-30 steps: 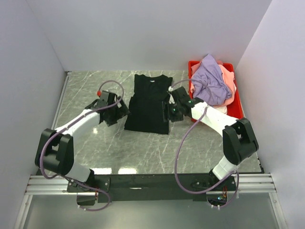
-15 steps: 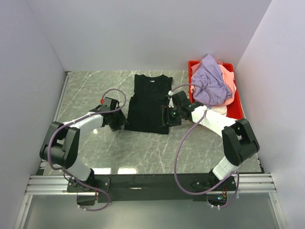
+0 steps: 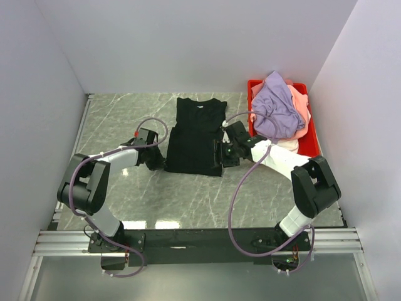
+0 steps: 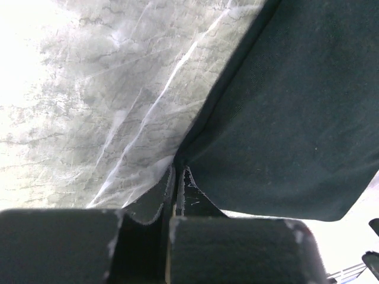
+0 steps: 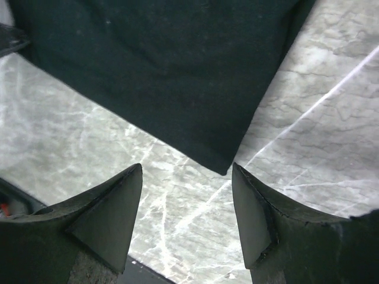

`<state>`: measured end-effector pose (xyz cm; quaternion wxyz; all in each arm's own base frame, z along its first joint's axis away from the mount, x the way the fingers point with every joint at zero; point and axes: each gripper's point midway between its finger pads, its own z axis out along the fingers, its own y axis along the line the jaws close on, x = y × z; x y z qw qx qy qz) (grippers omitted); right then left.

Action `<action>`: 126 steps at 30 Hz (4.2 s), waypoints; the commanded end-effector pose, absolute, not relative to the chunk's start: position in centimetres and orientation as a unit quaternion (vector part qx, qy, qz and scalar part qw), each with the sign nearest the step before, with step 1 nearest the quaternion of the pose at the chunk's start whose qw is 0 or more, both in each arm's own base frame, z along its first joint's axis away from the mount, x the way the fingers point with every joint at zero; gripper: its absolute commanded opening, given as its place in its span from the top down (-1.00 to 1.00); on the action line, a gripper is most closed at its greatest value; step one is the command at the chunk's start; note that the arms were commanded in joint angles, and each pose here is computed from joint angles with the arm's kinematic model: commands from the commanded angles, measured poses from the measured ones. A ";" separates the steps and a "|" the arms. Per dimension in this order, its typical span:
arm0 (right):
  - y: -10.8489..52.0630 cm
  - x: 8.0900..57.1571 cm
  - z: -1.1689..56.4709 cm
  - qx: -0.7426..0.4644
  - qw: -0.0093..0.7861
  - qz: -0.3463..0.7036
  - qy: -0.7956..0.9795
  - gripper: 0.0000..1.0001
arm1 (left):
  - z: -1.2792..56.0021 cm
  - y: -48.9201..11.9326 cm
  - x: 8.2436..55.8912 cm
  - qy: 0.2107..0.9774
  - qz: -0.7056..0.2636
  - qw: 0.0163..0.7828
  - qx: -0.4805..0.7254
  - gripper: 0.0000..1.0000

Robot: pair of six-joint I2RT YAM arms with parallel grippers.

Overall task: Fold and stack the t-shirts
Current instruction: Fold the tshirt

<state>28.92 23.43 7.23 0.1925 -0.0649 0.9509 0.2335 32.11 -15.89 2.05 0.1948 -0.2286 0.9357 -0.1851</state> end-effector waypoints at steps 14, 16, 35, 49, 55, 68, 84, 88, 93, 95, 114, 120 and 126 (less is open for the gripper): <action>22.9 28.5 3.9 -0.138 0.206 0.107 0.963 -0.28 | 2.2 -14.9 30.9 0.938 -0.168 0.196 -0.232 0.99; 22.7 28.1 3.5 -0.146 0.196 0.106 0.964 -0.24 | 2.2 -14.9 30.9 0.938 -0.168 0.196 -0.233 0.99; 23.8 26.8 1.6 -0.186 0.160 0.127 0.961 0.90 | 2.6 -14.6 30.6 0.936 -0.163 0.198 -0.242 0.99; 26.2 17.5 6.7 -0.266 0.086 0.235 0.931 0.99 | 6.9 -12.3 25.6 0.910 -0.178 0.241 -0.285 0.99; 26.8 13.1 11.0 -0.308 0.053 0.307 0.899 1.00 | 11.8 -10.5 23.5 0.882 -0.195 0.303 -0.303 0.99; 29.1 8.4 17.9 -0.343 0.034 0.445 0.827 1.00 | 18.5 -9.1 23.1 0.837 -0.227 0.388 -0.312 0.99; 26.7 14.5 18.3 -0.239 0.096 0.443 0.859 1.00 | 23.6 -10.9 29.7 0.809 -0.247 0.447 -0.289 0.99; 25.7 16.5 18.8 -0.208 0.114 0.448 0.862 1.00 | 23.4 -12.3 32.2 0.818 -0.252 0.439 -0.273 0.99; 24.9 19.9 19.3 -0.188 0.158 0.433 0.867 1.00 | 23.9 -13.0 35.4 0.818 -0.242 0.446 -0.269 0.99; 24.9 21.1 19.3 -0.181 0.164 0.430 0.869 1.00 | 23.6 -13.2 36.8 0.818 -0.237 0.450 -0.270 0.99; 22.7 30.3 15.3 -0.096 0.161 0.379 0.906 1.00 | 18.2 -16.8 45.6 0.861 -0.210 0.395 -0.243 0.99; 22.5 32.5 13.9 -0.079 0.147 0.371 0.914 1.00 | 16.1 -17.6 47.7 0.872 -0.202 0.378 -0.237 0.99; 22.3 33.9 12.6 -0.065 0.136 0.366 0.918 1.00 | 13.5 -18.9 49.4 0.885 -0.211 0.353 -0.218 0.99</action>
